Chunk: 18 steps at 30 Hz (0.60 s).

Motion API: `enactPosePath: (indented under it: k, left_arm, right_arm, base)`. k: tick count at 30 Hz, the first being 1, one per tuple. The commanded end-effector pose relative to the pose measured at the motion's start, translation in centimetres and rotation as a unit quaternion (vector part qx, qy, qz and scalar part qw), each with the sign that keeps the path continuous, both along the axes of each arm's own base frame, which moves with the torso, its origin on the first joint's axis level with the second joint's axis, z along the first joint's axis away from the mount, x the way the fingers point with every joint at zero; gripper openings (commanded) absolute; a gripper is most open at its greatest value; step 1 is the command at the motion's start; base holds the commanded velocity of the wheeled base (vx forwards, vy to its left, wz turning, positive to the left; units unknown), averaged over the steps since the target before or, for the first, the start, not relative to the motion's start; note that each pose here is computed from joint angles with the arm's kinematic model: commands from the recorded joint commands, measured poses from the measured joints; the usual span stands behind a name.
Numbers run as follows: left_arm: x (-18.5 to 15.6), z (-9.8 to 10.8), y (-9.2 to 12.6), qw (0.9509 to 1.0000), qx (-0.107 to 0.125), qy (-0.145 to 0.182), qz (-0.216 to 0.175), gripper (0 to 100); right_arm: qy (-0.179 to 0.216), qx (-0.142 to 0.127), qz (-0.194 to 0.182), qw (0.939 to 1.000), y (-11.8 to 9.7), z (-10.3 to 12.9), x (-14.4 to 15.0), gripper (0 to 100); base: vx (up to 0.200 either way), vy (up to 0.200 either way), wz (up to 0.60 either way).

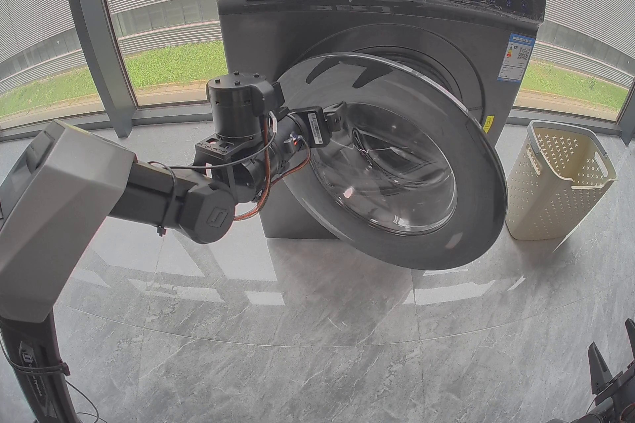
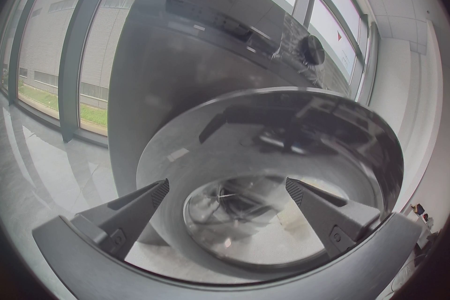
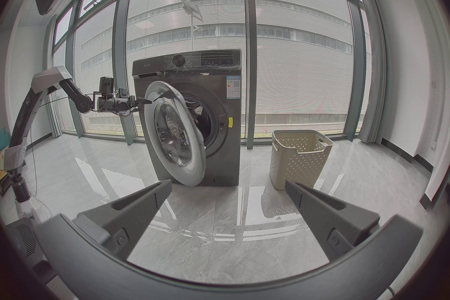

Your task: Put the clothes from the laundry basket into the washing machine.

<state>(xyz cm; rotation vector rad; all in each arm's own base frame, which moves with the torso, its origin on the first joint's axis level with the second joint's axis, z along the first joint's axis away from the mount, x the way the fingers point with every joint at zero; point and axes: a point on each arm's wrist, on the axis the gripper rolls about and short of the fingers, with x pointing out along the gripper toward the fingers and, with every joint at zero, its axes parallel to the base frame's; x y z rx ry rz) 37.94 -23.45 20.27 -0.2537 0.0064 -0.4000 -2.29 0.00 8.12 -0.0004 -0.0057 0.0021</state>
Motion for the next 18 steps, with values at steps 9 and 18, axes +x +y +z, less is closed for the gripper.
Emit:
enactPosePath:
  k: [9, 18]
  left_arm:
    - [-10.8, 2.1, 6.1, 0.9981, 0.033, 0.05, -0.015, 100]
    - [-22.1, 3.0, 13.8, 0.997, 0.066, 0.04, -0.012, 100]
  right_arm:
    - [0.006, -0.001, 0.0, 1.0, 0.0, -0.5, 0.1, 100]
    - [0.006, -0.001, 0.001, 1.0, 0.0, -0.5, 0.1, 100]
  base:
    - [0.0, 0.0, 0.0]
    - [0.0, 0.0, 0.0]
